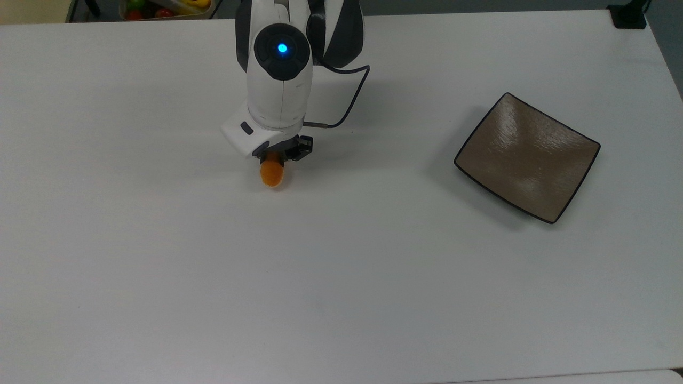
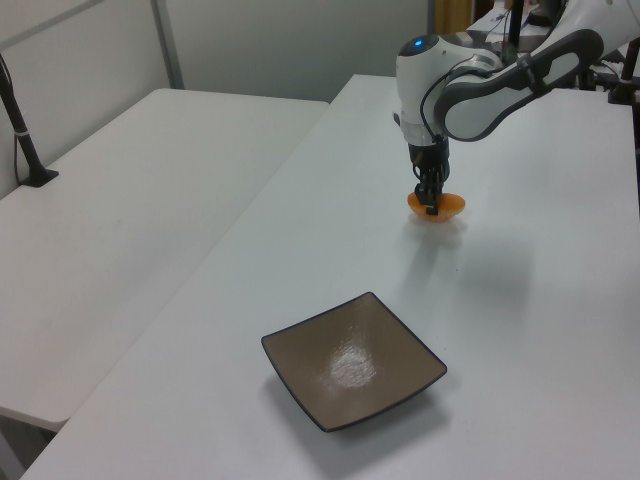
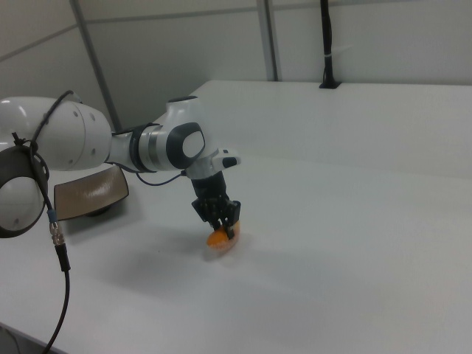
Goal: Bread is placed on a ceramic plate
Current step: 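Lift the bread roll and carry it over the brown square plate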
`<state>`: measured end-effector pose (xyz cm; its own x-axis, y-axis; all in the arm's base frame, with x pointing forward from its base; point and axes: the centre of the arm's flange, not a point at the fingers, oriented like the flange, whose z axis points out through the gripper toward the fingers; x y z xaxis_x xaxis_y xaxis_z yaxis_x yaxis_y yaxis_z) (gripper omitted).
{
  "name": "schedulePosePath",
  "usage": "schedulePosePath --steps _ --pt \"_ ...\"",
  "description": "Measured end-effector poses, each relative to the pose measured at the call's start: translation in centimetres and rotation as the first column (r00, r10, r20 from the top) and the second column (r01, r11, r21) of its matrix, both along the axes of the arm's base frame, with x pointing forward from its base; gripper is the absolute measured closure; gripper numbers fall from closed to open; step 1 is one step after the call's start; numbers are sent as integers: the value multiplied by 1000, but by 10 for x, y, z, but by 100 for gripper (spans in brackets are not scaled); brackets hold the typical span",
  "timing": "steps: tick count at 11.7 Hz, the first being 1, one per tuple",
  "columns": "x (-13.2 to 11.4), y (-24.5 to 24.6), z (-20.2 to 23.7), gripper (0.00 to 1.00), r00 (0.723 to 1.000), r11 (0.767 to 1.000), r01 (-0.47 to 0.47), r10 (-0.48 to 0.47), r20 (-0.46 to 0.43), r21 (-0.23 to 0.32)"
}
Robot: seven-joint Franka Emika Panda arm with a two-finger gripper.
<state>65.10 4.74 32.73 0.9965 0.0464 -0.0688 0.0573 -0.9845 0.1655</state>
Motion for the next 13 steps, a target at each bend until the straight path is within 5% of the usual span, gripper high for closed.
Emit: schedulePosePath --steps 5,9,13 --pt "8 24 57 66 993 999 31 -35 111 40" --pt "1 125 115 66 976 990 25 -54 212 140" --pt "-43 249 130 66 973 976 -92 45 227 199"
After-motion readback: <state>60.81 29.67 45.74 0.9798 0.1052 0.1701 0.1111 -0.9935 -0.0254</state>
